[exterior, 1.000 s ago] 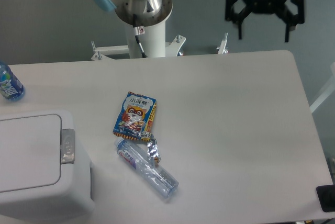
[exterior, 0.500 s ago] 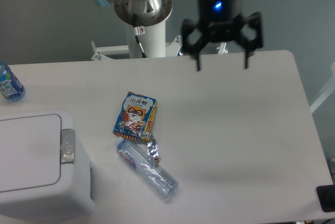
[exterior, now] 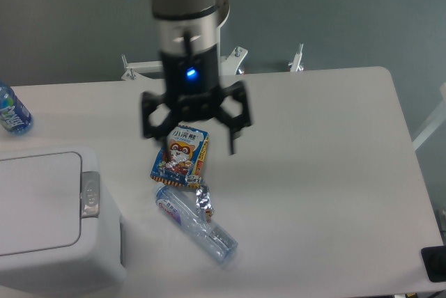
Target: Open the trash can
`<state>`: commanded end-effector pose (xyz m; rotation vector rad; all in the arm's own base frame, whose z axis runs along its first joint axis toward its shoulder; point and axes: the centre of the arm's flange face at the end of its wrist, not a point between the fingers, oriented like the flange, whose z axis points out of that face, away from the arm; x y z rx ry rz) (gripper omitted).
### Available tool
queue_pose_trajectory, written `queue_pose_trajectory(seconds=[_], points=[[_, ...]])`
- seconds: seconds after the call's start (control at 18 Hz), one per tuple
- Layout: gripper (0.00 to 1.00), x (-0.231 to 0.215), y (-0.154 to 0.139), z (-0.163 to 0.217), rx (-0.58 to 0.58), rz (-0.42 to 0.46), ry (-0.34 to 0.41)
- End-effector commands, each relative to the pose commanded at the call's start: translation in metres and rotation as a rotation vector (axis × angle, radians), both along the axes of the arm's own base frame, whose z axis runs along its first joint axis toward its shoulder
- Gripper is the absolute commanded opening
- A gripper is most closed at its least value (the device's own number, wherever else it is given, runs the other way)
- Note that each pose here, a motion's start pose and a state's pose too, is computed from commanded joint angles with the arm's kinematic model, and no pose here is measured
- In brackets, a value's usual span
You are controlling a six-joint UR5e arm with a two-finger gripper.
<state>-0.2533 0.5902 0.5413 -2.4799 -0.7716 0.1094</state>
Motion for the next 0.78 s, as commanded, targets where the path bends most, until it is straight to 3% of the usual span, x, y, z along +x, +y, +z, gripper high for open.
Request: queue_pose_trajectory(seconds=[0.78], points=[[1.00, 0.015, 0.020, -0.037, 0.074, -0.028, -0.246]])
